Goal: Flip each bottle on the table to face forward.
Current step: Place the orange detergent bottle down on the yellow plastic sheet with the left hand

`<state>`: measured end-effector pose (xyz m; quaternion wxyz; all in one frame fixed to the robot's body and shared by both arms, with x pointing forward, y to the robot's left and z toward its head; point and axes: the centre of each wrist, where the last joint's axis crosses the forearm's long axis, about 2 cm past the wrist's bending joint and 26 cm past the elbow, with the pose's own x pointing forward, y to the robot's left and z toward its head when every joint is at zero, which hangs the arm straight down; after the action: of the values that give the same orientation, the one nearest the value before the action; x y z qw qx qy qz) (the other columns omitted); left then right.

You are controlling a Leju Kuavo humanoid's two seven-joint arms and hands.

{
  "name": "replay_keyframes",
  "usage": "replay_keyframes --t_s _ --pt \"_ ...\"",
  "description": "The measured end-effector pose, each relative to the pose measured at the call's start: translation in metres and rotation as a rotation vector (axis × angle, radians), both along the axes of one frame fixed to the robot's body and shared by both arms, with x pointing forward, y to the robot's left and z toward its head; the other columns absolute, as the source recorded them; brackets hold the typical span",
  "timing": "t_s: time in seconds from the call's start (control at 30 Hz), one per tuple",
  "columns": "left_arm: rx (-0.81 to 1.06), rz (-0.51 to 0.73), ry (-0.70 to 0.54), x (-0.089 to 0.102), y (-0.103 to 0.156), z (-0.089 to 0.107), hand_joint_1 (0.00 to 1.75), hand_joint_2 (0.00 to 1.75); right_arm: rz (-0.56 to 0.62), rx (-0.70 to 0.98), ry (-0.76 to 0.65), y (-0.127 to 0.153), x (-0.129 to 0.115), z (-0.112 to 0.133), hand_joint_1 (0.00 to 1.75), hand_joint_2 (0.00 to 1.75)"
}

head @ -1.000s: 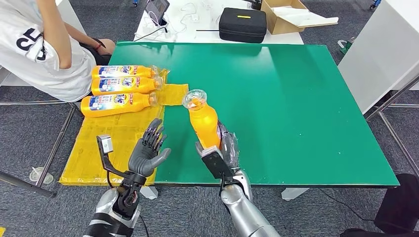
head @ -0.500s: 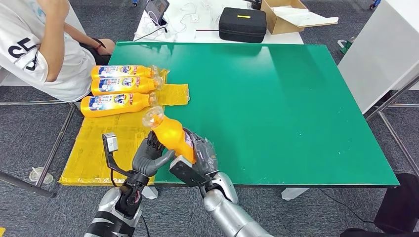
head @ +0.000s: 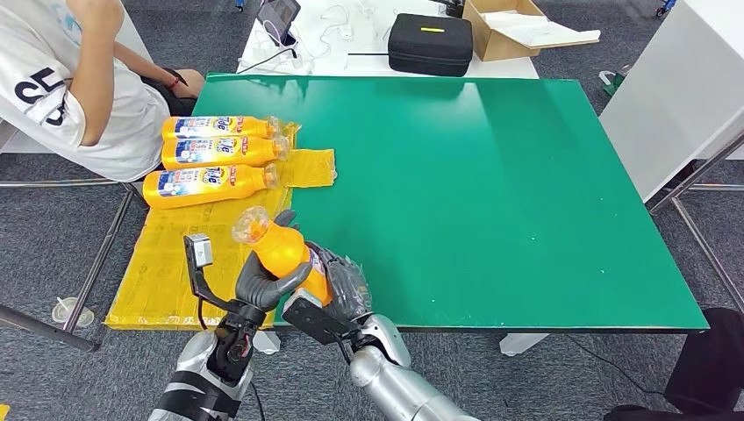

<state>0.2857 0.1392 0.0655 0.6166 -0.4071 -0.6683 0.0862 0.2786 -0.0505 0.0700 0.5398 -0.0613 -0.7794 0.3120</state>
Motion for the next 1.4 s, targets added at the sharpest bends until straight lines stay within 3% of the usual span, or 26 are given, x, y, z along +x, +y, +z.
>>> replay_keyframes --t_s 0.07,0.2,0.23,0.63,0.73,0.77,0.87,1.23,1.4 --pt "0.005 0.004 -0.001 0.0 0.0 0.0 0.0 1.75 0.003 -0.003 0.0 0.0 0.0 0.0 1.75 1.75" --pt "0.014 0.007 -0.003 0.0 0.0 -0.001 1.68 1.75 0.006 -0.006 0.002 0.001 0.0 0.0 1.75 1.75" --pt "0.018 0.01 -0.004 0.0 0.0 -0.001 1.75 1.75 0.004 -0.004 0.003 0.001 0.0 0.0 1.75 1.75" --pt "0.026 0.02 -0.015 0.001 0.0 0.0 1.75 1.75 -0.035 -0.002 -0.037 -0.002 0.001 -0.001 1.71 1.75" --pt "0.007 0.023 -0.009 0.001 0.0 0.0 1.75 1.75 -0.041 -0.012 -0.045 -0.003 0.002 -0.001 0.44 1.75" --pt "0.0 0.025 -0.006 0.002 0.001 0.0 1.75 1.75 -0.042 -0.015 -0.047 -0.003 0.002 -0.001 0.03 1.31" --pt "-0.016 0.037 -0.003 0.003 0.002 0.002 1.75 1.75 -0.055 -0.023 -0.054 -0.004 0.003 0.0 0.0 0.0" --pt "-0.01 0.194 -0.005 0.017 0.022 0.012 1.75 1.75 -0.093 0.01 -0.037 -0.01 0.013 0.005 0.0 0.0" --pt "0.065 0.351 -0.046 0.028 0.038 0.017 1.75 1.75 -0.066 0.113 -0.035 -0.012 0.018 0.018 0.0 0.0"
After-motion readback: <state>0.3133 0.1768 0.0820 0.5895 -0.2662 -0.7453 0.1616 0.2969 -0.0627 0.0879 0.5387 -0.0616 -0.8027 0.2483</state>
